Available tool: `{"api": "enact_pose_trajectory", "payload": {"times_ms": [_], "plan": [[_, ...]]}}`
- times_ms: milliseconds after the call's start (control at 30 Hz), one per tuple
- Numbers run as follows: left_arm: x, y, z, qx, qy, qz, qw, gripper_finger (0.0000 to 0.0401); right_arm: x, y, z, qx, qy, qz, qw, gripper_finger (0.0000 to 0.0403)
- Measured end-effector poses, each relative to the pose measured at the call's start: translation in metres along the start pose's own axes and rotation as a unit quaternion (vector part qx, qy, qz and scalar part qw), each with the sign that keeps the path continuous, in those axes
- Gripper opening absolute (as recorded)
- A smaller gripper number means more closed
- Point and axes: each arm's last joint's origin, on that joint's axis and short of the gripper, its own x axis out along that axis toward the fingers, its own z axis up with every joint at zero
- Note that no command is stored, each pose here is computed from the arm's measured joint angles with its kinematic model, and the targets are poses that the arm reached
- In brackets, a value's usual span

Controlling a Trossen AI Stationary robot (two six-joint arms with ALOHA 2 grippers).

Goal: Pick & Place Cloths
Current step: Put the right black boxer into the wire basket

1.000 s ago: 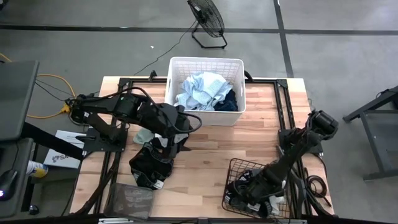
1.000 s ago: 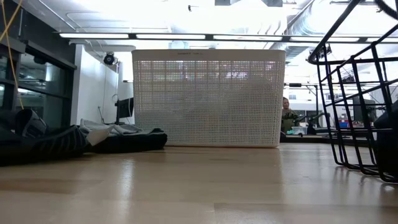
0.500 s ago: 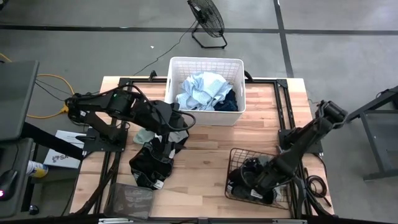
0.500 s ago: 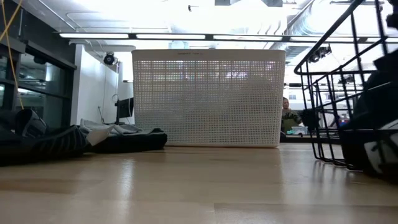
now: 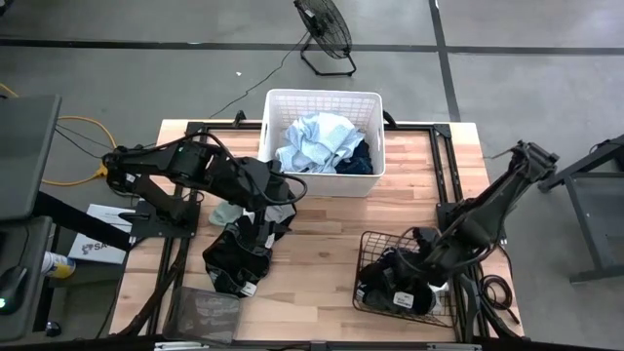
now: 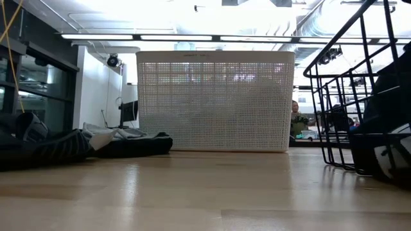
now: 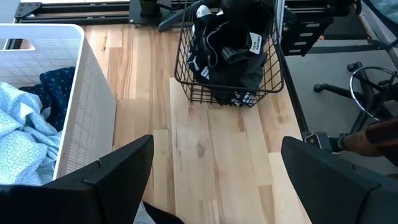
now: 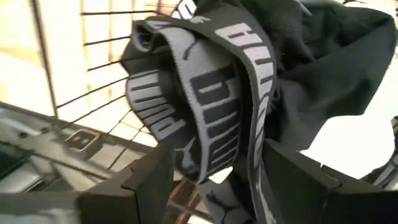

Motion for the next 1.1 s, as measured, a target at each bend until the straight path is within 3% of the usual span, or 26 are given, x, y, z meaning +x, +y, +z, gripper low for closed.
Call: {"api": "enact_pose_trajectory", "payload": {"times_ms": [267, 600, 733, 933, 1100], "plan": [[0.000, 0.000, 0.000, -0.007, 0.000, 0.000, 1.000, 0.0347, -0.009, -0.001, -0.001, -0.007, 0.019, 0.027, 0.999, 0.0196], [0.000, 0.000, 0.000, -0.013, 0.000, 0.000, 1.000, 0.0347, -0.019, -0.008, -0.006, -0.029, 0.002, 0.065, 0.997, 0.0012], [0.000, 0.000, 0.000, -0.013, 0.000, 0.000, 1.000, 0.0347, -0.022, -0.013, -0.007, -0.032, 0.000, 0.066, 0.997, 0.0004], [0.000, 0.000, -0.003, -0.014, 0.018, 0.002, 1.000, 0.0347, -0.025, -0.030, -0.003, -0.003, -0.013, -0.009, 1.000, 0.0003], [0.000, 0.001, -0.006, -0.022, 0.031, 0.004, 0.999, 0.0347, -0.018, -0.027, -0.005, 0.009, -0.026, -0.015, 1.000, 0.0003]]}}
